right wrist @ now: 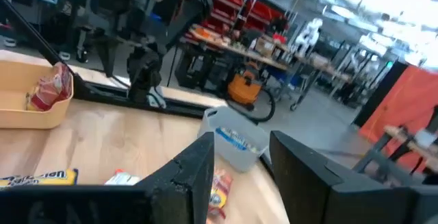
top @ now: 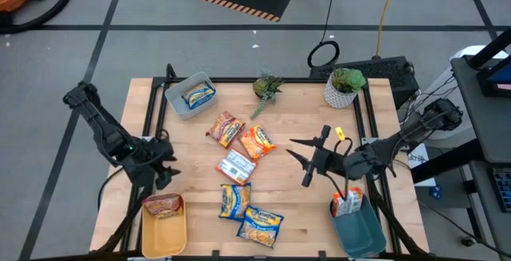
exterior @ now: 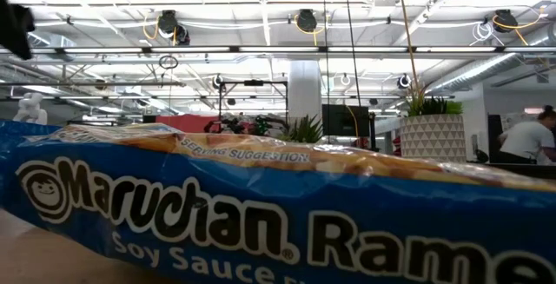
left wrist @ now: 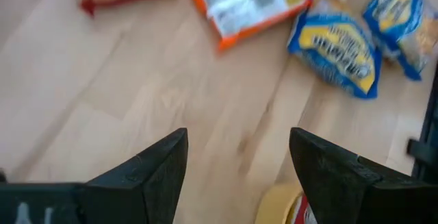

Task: Sort Maruchan noodles
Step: Put the right orange noodle pack into the blue bin

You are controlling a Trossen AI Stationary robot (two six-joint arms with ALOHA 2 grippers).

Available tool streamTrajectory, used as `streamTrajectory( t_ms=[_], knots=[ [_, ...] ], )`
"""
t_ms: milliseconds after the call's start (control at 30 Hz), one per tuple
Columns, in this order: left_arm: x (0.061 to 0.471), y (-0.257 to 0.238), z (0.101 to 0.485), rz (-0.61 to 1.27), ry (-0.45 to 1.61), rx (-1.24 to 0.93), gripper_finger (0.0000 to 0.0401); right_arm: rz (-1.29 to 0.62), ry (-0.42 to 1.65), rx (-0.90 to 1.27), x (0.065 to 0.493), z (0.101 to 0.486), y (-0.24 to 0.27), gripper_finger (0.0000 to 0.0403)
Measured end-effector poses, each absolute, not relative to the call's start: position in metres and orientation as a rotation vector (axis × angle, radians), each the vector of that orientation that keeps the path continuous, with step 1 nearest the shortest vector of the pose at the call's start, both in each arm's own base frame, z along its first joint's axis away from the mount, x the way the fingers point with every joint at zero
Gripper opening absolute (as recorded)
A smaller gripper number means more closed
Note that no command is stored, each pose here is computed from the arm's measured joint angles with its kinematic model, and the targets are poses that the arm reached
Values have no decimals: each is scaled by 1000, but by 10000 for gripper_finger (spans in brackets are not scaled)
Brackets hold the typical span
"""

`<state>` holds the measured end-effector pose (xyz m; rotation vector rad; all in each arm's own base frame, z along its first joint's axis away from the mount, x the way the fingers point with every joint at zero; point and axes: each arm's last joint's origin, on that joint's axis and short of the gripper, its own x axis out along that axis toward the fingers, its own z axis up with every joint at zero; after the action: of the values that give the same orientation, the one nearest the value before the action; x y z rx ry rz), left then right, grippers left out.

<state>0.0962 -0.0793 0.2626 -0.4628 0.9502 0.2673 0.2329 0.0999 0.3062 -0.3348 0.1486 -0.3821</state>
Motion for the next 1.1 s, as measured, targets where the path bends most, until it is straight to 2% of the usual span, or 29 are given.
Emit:
streamTrajectory(
  t_ms=[267, 467, 633, 767, 1100],
  knots=[
    [123, -74, 275, 160, 777, -370, 260, -272, 161, -107, 250, 297, 78, 137],
    [140, -69, 285, 119, 640, -263, 260, -312, 241, -93, 274, 273, 62, 137],
    [147, -71, 284, 114, 617, -153, 260, -325, 340, -89, 294, 246, 44, 137],
    [152, -73, 281, 119, 628, -105, 260, -239, 433, -14, 306, 225, 29, 140],
    [160, -78, 272, 129, 678, -66, 260, -214, 706, 52, 316, 171, 5, 202]
  ],
)
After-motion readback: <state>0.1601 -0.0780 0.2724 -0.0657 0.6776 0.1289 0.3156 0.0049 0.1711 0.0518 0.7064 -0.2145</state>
